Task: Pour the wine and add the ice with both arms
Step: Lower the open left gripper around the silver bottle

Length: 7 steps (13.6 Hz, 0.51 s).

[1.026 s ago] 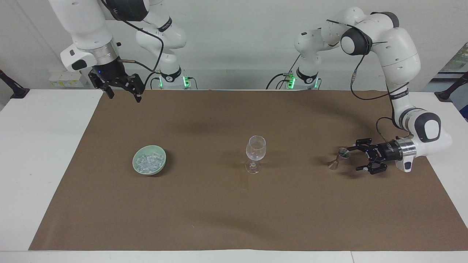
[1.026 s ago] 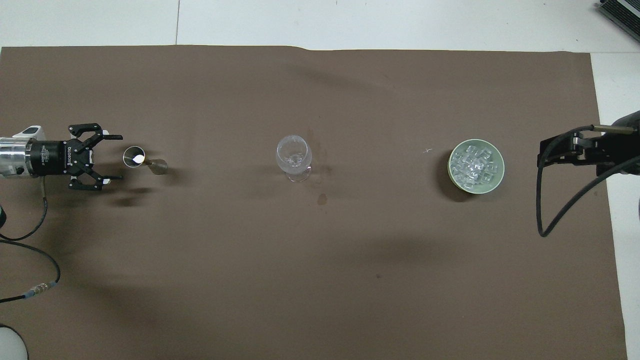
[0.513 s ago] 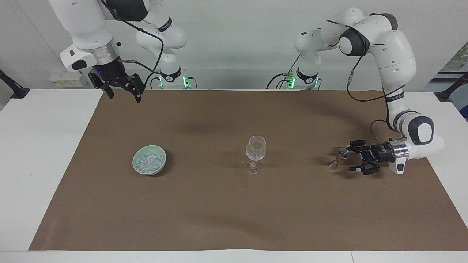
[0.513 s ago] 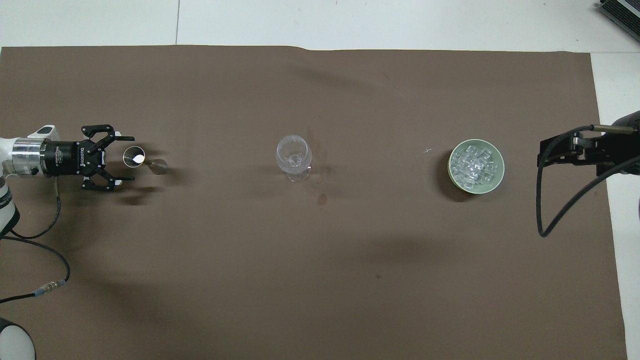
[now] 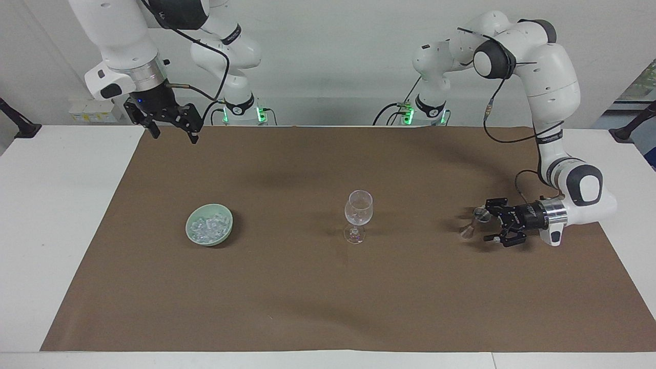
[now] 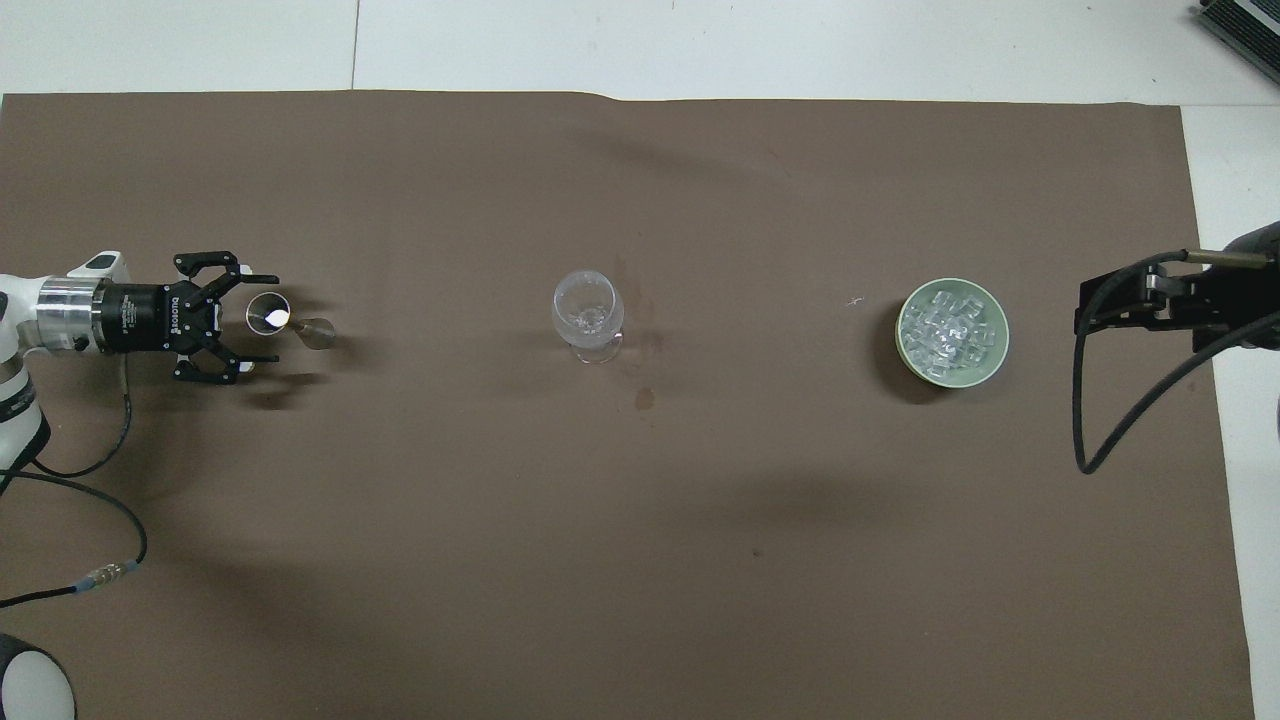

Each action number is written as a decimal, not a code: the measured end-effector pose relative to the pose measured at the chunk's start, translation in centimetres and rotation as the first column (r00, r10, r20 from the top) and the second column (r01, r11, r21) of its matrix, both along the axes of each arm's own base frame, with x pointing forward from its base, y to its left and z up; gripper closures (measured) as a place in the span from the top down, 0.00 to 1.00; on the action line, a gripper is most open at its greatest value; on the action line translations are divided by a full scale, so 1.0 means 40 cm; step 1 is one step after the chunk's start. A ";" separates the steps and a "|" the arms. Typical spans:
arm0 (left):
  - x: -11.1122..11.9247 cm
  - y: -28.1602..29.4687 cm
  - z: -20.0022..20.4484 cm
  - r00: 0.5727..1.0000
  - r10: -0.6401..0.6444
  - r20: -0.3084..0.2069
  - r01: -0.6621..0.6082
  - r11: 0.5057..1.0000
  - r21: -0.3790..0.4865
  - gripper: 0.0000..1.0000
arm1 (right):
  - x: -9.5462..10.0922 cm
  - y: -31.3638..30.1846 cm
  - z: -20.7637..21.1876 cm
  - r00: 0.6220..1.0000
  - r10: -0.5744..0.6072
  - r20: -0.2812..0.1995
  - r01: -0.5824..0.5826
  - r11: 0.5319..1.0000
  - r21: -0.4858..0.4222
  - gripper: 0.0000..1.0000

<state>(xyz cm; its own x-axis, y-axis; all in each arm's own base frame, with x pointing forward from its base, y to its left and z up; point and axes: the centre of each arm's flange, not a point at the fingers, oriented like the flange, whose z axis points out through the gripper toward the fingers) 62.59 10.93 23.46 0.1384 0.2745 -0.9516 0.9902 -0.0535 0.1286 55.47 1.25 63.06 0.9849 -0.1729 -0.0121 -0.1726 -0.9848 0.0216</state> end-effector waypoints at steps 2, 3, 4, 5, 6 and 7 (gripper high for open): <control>0.004 -0.009 -0.002 1.000 -0.001 0.004 0.001 1.000 0.007 1.00 | 0.000 0.000 0.000 1.000 0.000 0.000 0.000 1.000 0.000 1.00; 0.005 -0.016 -0.003 1.000 -0.005 0.004 0.005 1.000 0.008 1.00 | 0.000 0.000 0.000 1.000 0.000 0.000 0.000 1.000 0.000 1.00; 0.005 -0.020 -0.004 1.000 -0.008 0.006 0.008 1.000 0.008 1.00 | 0.000 0.000 0.000 1.000 0.000 0.000 0.000 1.000 0.000 1.00; 0.003 -0.022 -0.007 1.000 -0.010 0.008 0.010 1.000 0.007 1.00 | 0.000 0.000 0.000 1.000 0.000 0.000 0.000 1.000 0.000 1.00; -0.001 -0.024 -0.012 1.000 -0.012 0.009 0.012 1.000 0.005 1.00 | 0.000 0.000 0.000 1.000 0.000 0.000 0.000 1.000 0.000 1.00; -0.003 -0.025 -0.016 1.000 -0.013 0.010 0.012 1.000 0.003 1.00 | 0.000 0.000 0.000 1.000 0.000 0.000 0.000 1.000 0.000 1.00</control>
